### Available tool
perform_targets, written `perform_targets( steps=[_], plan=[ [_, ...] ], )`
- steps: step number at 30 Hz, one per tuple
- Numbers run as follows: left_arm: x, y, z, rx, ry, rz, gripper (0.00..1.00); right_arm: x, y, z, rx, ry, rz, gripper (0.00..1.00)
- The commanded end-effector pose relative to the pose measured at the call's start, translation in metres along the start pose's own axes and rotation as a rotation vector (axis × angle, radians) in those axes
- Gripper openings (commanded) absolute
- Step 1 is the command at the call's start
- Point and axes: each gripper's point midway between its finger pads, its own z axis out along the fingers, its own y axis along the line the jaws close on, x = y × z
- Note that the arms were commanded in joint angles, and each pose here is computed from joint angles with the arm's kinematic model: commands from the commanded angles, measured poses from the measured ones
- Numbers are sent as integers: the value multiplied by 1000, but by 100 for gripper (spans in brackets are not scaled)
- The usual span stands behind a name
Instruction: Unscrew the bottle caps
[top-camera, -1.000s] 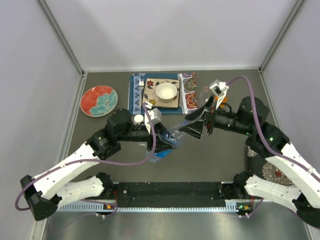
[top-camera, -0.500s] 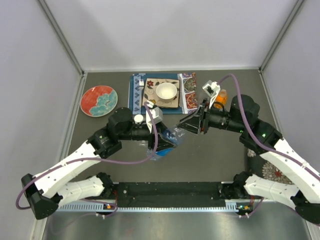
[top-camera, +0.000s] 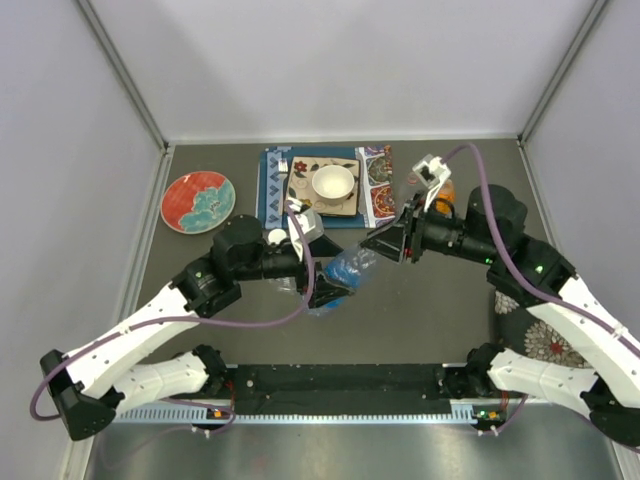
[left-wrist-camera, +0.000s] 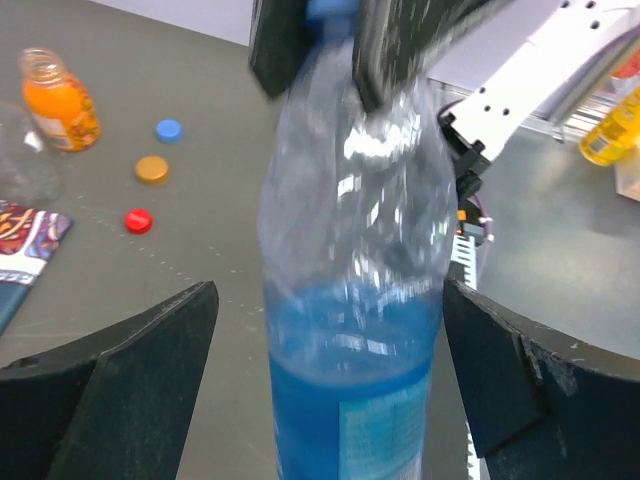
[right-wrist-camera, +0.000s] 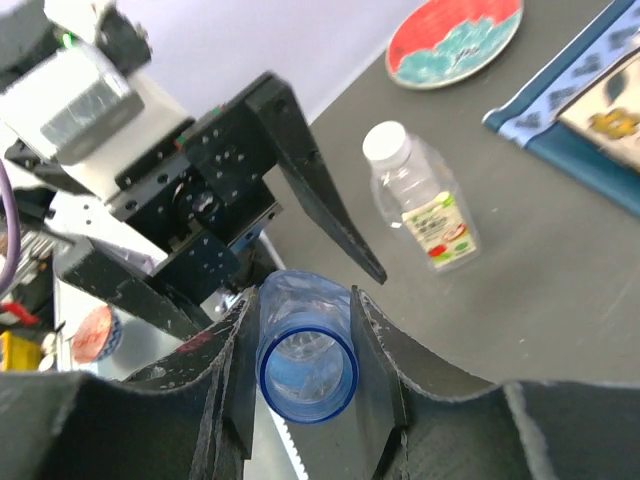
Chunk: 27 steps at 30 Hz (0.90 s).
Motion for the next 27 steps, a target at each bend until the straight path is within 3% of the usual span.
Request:
perform_targets(
  steps=[1,2,4,5,6,9,18,23,27],
  plan=[
    [-42,3,-21,-108,-111,103,99,-58,4,-27,130,-148,-106,0],
    [-44,5,-26,-130,-116,112,99,-83,-6,-35,236,-215,-118,0],
    [-48,4,-40,-174,-133,139,99,-91,-35,-46,424,-204,-148,0],
    [-48,9,-46,-216,-141,136,99,-119,-50,-68,585,-295,-159,0],
    [-53,5,-56,-230,-169,142,99,-119,-77,-70,718,-252,-185,0],
    [-53,-2,-70,-240,-217,151,99,-158,-128,-106,993,-330,-186,0],
    [-46,-11,-94,-269,-262,163,99,-209,-228,-173,1365,-545,-29,0],
    [-43,-12,-105,-291,-271,166,99,-201,-292,-214,1563,-552,78,0],
    [-42,-10,-115,-334,-274,189,99,-186,-325,-224,1626,-537,141,0]
  ],
)
